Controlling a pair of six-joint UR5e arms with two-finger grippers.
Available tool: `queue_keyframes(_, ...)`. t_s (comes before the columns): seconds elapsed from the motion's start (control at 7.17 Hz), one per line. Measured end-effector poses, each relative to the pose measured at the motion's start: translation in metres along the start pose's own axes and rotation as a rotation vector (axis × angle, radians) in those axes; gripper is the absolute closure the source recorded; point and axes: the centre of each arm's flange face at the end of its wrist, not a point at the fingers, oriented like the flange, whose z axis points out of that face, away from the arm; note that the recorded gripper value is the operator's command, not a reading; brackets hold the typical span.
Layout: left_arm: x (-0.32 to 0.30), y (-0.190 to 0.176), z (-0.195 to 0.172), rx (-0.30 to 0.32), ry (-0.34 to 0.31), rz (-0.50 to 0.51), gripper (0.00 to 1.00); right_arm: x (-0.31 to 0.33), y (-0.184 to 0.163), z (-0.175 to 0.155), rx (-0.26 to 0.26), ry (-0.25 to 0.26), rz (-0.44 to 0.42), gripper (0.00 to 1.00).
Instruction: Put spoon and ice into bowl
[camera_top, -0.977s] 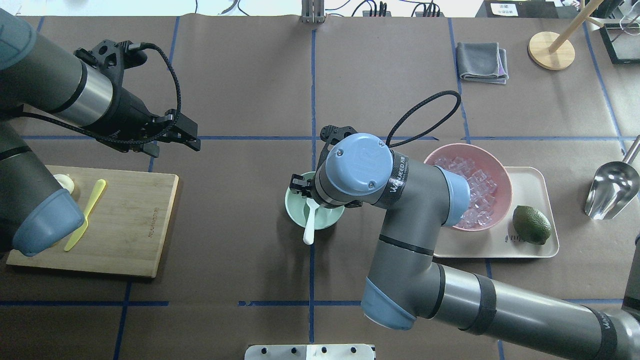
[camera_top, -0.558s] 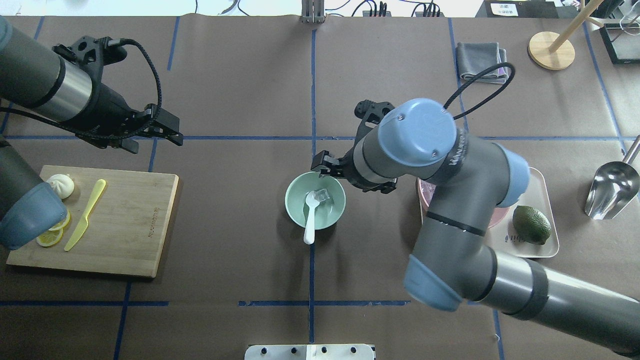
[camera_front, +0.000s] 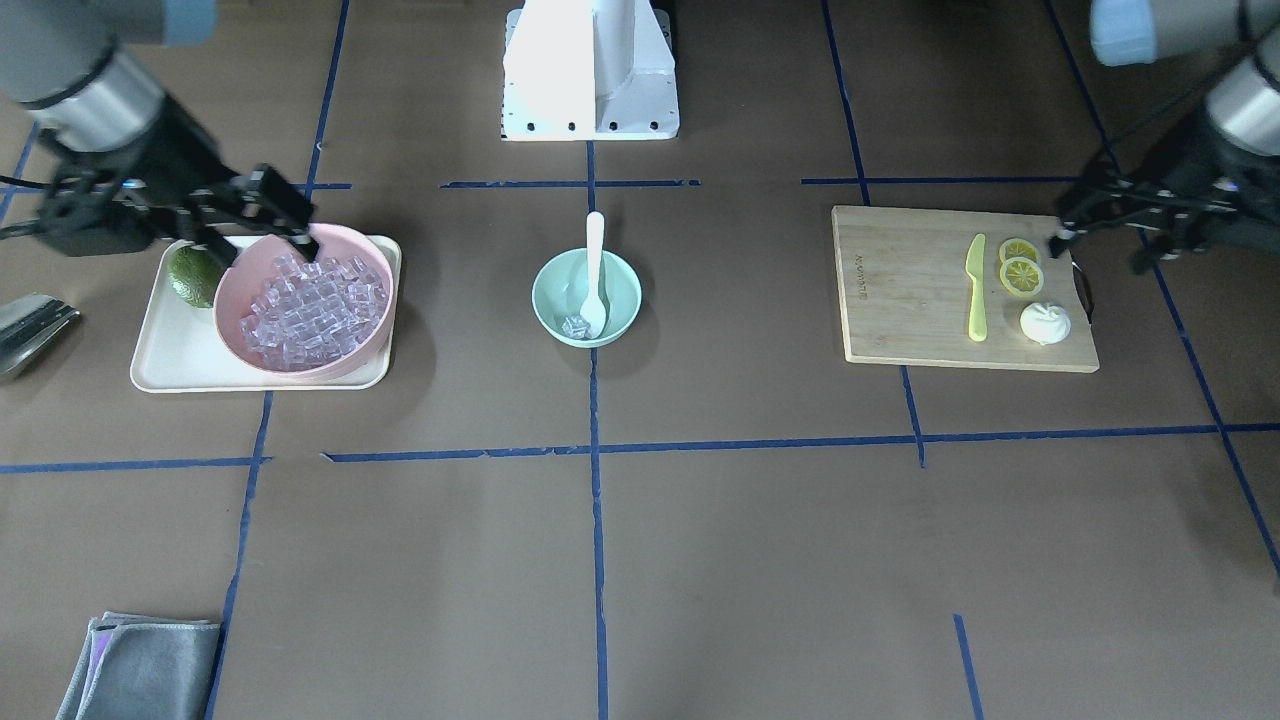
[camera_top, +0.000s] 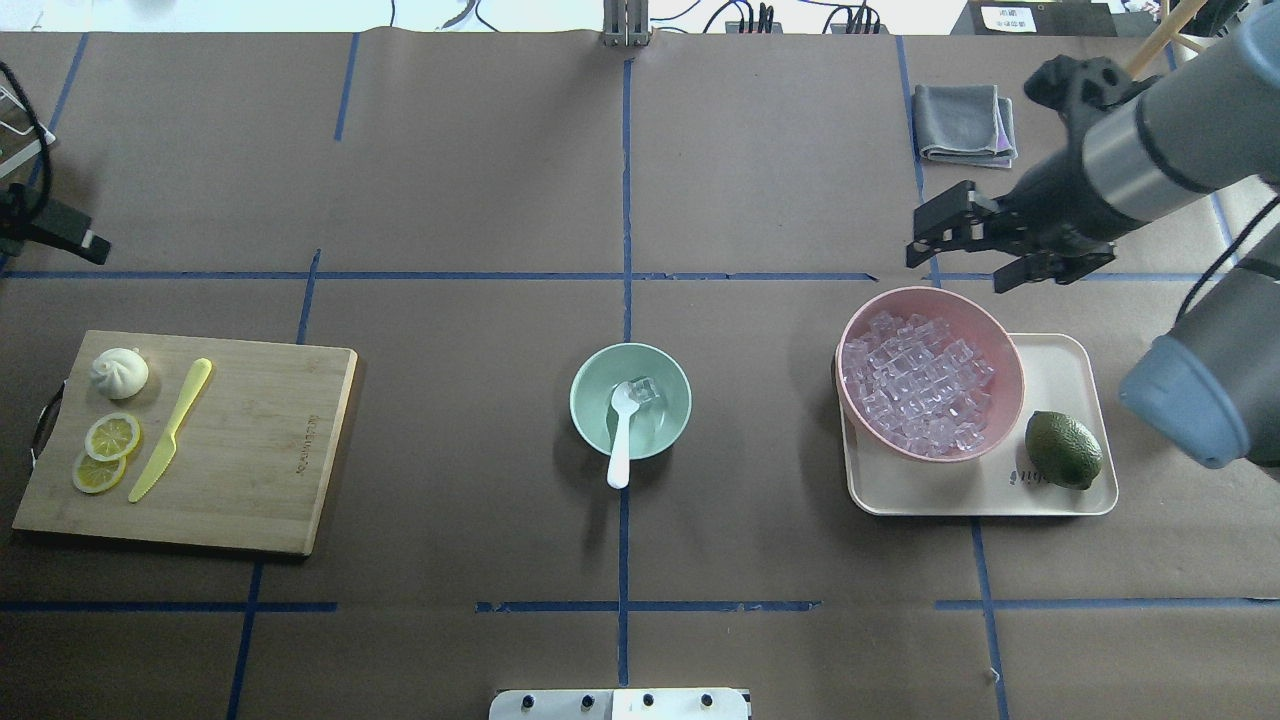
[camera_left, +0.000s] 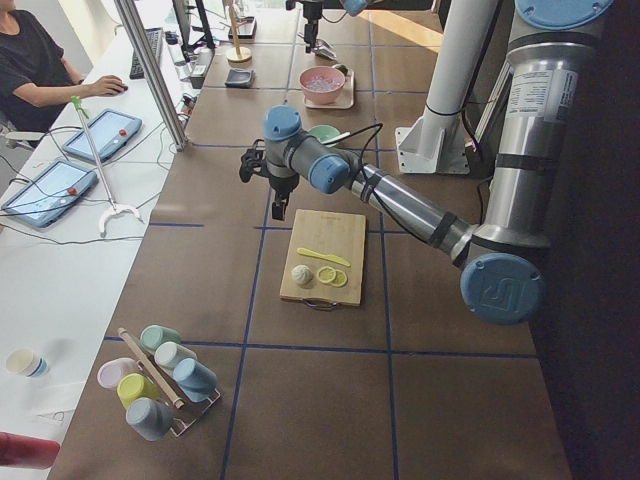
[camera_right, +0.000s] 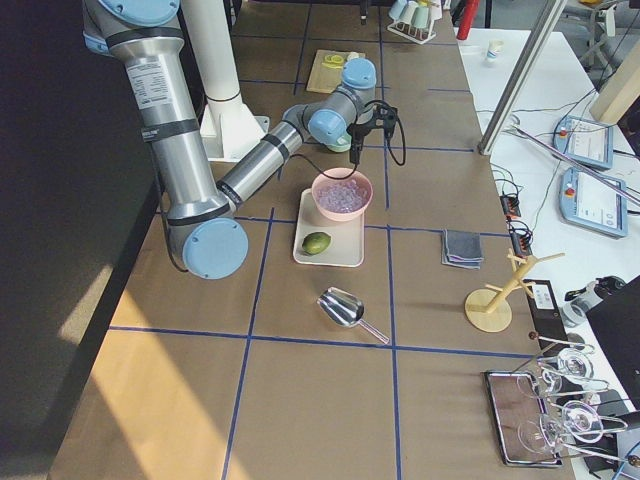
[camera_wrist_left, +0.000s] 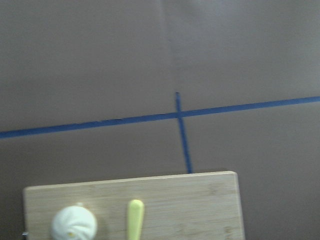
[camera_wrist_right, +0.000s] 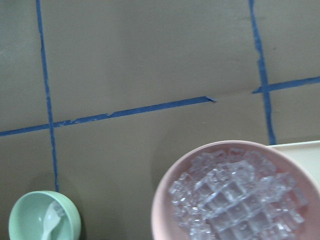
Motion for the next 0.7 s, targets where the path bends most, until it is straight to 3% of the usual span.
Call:
queue_keyframes(0.42,-0.191,0.013,-0.009,-0.057,-0.088,0.109,0.00,0.151,-0.015,-0.039,-0.017,0.106,-0.185,0.01)
queue_keyframes(0.7,-0.236,0.024,-0.002,-0.085,-0.090,0.101,0.00,0.216,-0.018,-0.056,-0.058,0.171,-0.269,0.01)
